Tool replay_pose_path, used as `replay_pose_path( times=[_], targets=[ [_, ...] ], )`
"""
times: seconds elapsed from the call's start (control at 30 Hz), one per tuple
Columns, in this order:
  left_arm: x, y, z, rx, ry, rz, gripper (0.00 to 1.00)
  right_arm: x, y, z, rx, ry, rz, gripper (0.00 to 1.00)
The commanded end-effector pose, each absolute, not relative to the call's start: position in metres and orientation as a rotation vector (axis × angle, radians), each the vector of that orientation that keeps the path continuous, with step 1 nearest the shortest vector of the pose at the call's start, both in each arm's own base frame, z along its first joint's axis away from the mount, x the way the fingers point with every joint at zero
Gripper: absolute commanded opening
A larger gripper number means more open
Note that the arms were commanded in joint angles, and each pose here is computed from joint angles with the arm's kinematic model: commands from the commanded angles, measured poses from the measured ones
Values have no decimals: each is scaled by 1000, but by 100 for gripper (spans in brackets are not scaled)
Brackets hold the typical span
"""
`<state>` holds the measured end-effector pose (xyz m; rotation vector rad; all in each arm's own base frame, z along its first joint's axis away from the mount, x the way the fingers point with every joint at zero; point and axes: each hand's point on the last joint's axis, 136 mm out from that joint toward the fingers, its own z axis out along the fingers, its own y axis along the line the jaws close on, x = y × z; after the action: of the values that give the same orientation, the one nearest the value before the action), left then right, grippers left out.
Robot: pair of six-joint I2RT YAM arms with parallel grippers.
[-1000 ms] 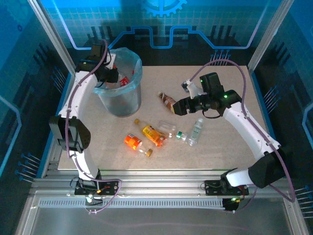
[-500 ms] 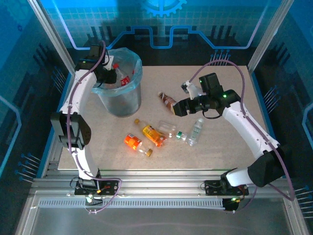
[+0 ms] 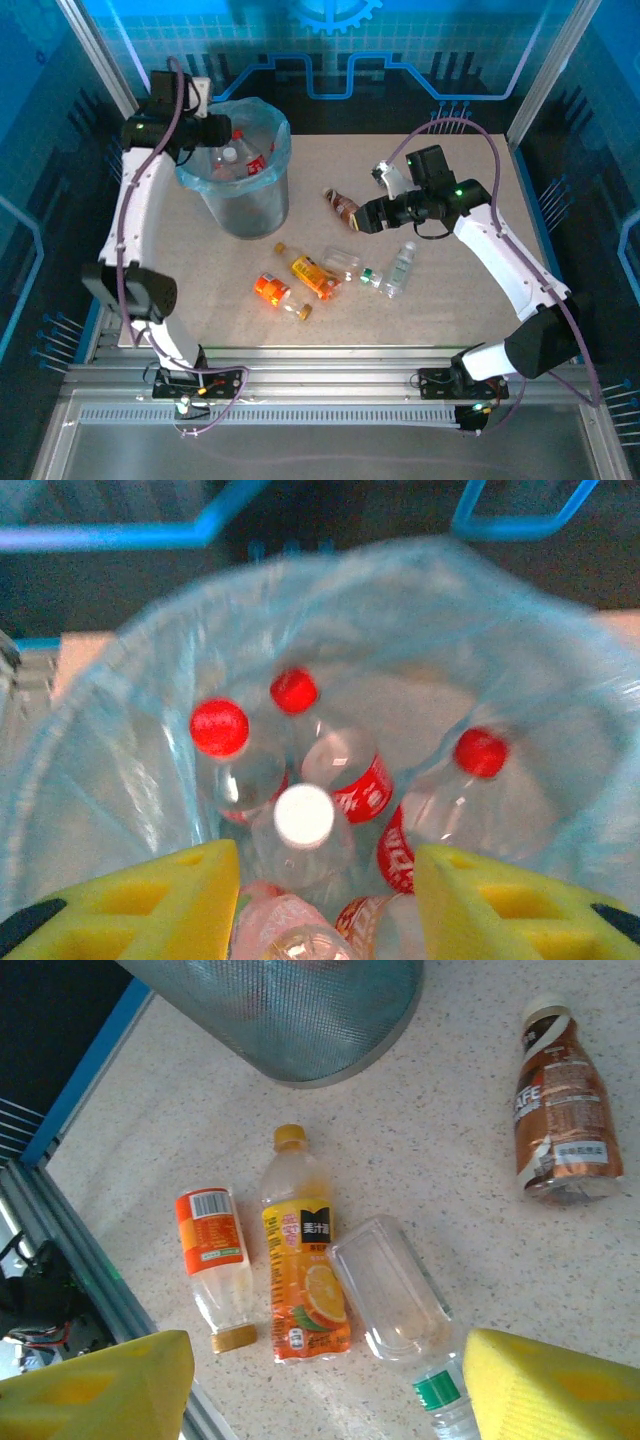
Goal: Put the plastic bottles in the bin
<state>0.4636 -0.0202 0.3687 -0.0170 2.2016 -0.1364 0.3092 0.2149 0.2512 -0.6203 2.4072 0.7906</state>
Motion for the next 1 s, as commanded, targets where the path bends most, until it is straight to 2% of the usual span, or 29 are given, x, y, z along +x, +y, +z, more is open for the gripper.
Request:
replay_pose_path(
  times=[0.0,0.13,0.23,0.3,0.5,0.7,0.97],
  targets=[
    [433,-34,433,0,2006,-224,51,301,221,251,-659,2424,727,72],
    [398,-59,447,67,1918,-306,52,294,239,238,-735,2442,641,70],
    [364,-88,446,184,1863,-396,55,285,259,222,-802,2467,600,63],
    [341,-103,434,258,1847,-455,59,278,273,209,-848,2491,589,60],
    [294,-117,390,342,1837,-556,65,263,305,165,-951,2563,504,61],
    [277,-112,352,288,1906,-576,67,256,324,126,-1050,2629,385,64],
    [276,-104,347,259,1932,-528,68,253,337,88,-1138,2714,314,62]
  ],
)
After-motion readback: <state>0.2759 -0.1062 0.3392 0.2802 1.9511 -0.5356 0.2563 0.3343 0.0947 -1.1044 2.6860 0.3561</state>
